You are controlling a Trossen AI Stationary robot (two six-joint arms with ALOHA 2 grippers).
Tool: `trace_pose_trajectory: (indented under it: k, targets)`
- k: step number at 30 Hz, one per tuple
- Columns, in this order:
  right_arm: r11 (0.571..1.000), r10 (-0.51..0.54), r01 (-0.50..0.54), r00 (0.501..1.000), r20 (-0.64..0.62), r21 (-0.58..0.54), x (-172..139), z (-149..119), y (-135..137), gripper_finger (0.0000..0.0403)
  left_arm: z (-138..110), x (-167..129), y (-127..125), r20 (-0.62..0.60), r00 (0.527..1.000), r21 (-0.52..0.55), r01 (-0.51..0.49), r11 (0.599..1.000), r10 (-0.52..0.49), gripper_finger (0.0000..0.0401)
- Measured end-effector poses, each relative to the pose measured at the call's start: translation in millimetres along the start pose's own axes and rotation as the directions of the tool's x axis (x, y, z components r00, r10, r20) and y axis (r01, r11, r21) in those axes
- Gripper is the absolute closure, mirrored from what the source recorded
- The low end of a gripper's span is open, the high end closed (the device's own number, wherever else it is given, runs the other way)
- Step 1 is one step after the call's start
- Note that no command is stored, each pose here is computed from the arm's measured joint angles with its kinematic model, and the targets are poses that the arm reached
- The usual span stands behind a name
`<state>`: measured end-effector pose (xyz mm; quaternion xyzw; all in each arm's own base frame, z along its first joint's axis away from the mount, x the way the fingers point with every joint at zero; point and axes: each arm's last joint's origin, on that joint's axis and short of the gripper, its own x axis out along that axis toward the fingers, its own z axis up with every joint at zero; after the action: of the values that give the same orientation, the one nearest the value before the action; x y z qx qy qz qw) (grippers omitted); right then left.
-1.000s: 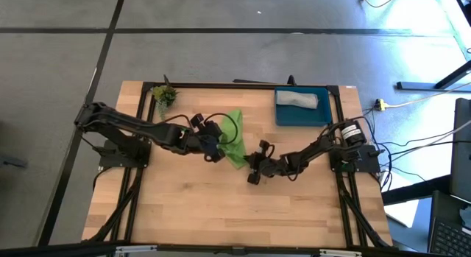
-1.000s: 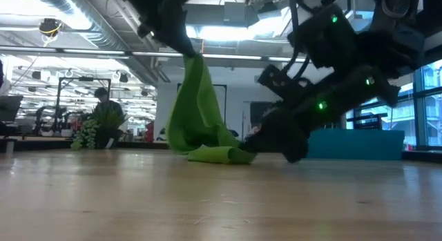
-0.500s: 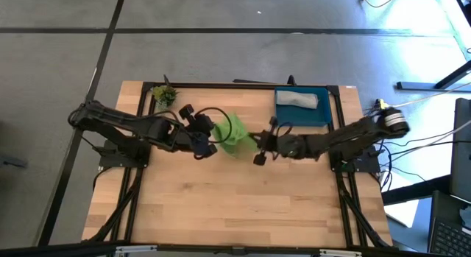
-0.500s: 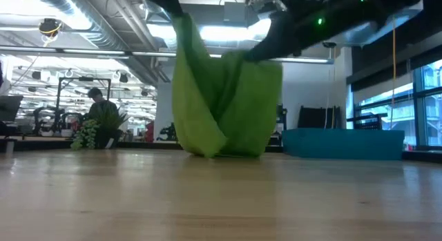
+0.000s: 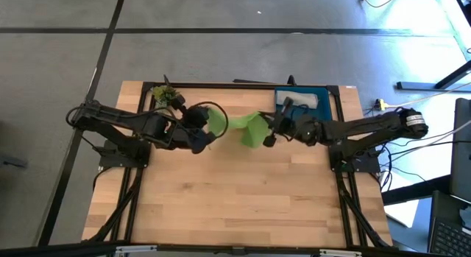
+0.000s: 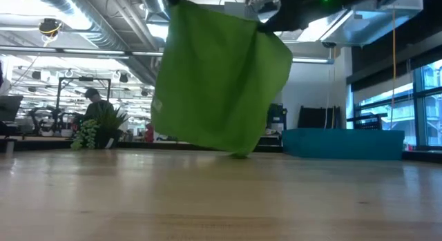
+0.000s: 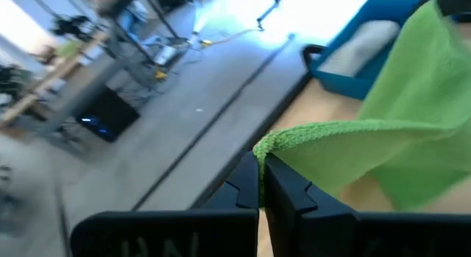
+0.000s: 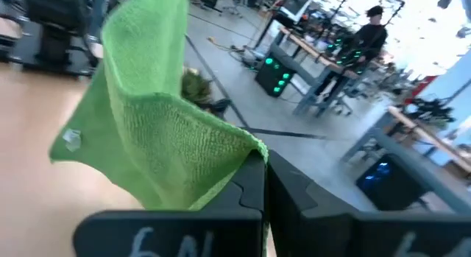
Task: Roll microfiber towels into tight, uniform cylinder then place into a basket
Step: Fold the green microfiber cloth
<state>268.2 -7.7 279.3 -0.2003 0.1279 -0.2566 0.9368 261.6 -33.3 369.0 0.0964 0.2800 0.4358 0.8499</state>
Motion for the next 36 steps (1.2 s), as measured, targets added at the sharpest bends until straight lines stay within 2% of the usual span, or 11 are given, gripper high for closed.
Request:
trace_pose_trajectory:
  k: [7,12,18,21,25,29,36]
  targets:
    - [0.996,-0.029,0.025,0.998,-0.049,-0.085,16.9,8.6,-30.8,0.0397,3.0,16.1,13.3,0.004,0.989,-0.017,-0.151,0.988,0.151,0.0401]
    - [0.985,-0.117,0.110,0.992,-0.042,-0.131,28.4,16.6,-64.7,0.0397,0.7,34.0,29.2,-0.048,0.966,0.035,-0.252,0.967,0.254,0.0401]
    - [0.978,-0.080,0.084,0.996,0.026,-0.192,33.7,27.3,-89.2,0.0398,1.1,43.4,37.8,-0.065,0.949,0.080,-0.302,0.950,0.307,0.0401]
    - [0.978,-0.001,0.002,1.000,0.009,-0.208,33.5,25.3,-86.1,0.0398,-0.6,41.6,34.9,-0.091,0.965,0.091,-0.239,0.967,0.247,0.0401]
    - [0.960,0.162,-0.184,0.979,-0.121,-0.210,30.1,12.4,-69.3,0.0398,-6.0,35.2,26.5,-0.148,0.982,0.121,-0.096,0.988,0.114,0.0401]
    - [0.931,0.283,-0.327,0.927,-0.246,-0.161,23.2,1.3,-53.7,0.0398,-20.1,30.0,10.1,-0.208,0.978,0.158,0.052,0.986,-0.018,0.0401]
    - [0.850,0.490,-0.525,0.815,-0.311,-0.037,6.8,-1.3,-25.5,0.0398,-56.7,17.4,-20.1,-0.286,0.947,0.164,0.198,0.966,-0.145,0.0401]
